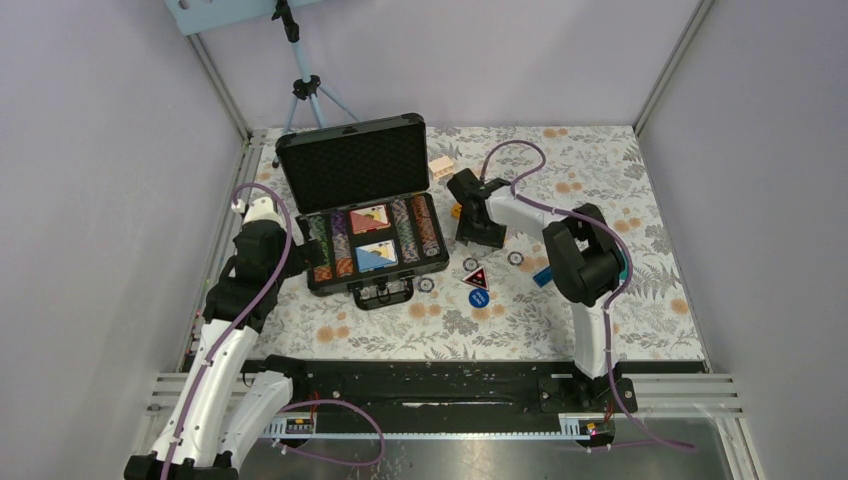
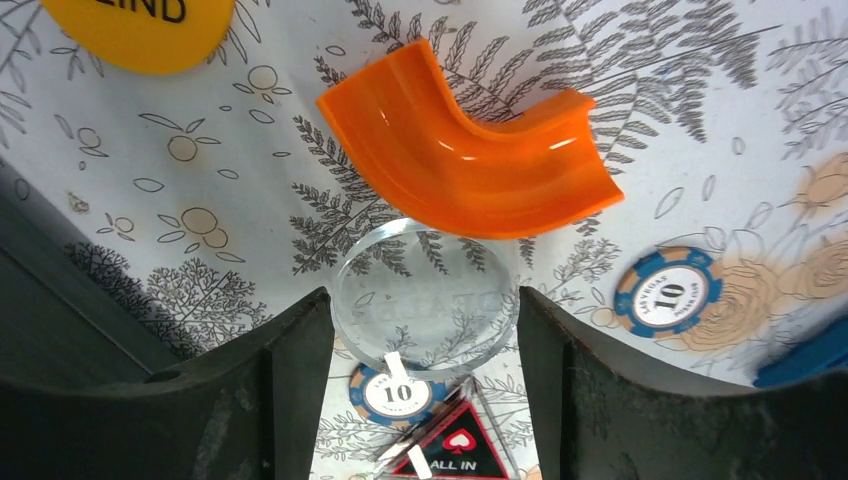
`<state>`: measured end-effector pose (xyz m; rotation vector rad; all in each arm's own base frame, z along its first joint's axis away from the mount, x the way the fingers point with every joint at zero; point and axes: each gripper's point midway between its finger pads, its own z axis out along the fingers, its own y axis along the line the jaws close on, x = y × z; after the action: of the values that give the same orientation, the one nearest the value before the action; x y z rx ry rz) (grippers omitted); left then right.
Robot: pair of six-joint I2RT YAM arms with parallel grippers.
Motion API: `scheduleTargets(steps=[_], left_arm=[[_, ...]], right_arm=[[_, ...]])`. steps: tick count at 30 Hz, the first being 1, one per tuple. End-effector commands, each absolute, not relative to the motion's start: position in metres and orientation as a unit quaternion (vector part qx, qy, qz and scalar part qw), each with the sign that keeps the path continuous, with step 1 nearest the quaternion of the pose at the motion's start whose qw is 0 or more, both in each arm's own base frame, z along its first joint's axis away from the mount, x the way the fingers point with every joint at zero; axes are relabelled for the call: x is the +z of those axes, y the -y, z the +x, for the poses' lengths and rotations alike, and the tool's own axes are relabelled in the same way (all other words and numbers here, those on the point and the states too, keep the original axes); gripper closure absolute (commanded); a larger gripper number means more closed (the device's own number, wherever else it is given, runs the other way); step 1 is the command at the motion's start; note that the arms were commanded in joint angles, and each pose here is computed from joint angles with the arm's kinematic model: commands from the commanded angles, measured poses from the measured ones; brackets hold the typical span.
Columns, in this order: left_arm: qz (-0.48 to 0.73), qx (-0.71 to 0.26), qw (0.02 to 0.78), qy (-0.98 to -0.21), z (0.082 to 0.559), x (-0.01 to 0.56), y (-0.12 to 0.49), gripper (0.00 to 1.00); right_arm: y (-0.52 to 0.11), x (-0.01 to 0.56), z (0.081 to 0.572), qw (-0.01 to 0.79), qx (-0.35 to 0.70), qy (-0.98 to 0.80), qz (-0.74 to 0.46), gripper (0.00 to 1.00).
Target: Pack up texas hold em set
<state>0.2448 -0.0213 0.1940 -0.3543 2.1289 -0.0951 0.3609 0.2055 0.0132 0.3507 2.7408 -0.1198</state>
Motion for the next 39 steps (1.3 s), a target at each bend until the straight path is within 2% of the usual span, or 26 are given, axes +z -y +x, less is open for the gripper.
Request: scheduleTargets(steps=[1,12,24,31,39], left_arm=[[-0.147,-0.038,0.506,-0.849,0.254,0.215,0.019,0.01],[-0.149,-0.036,0.51,-0.847,0.253,0.217,0.017,0.01],[-0.176,-0.01,0.526,-0.832,0.247,0.226,0.003,0.01],[-0.179,-0.006,0.526,-0.831,0.246,0.226,0.001,0.01],[-0.178,-0.006,0.525,-0.832,0.247,0.225,0.002,0.01]], right_arm=[[-0.197,0.068,0.375,0.249,-0.038,-0.961,0.118,0.5],[-0.242,0.125,0.378,0.253,0.043,-0.963,0.082,0.49],[-0.355,0.154,0.361,0.28,0.076,-0.956,-0.036,0.5],[-0.412,0.156,0.364,0.286,0.101,-0.949,-0.082,0.5],[-0.442,0.136,0.376,0.292,0.138,-0.943,-0.087,0.51]])
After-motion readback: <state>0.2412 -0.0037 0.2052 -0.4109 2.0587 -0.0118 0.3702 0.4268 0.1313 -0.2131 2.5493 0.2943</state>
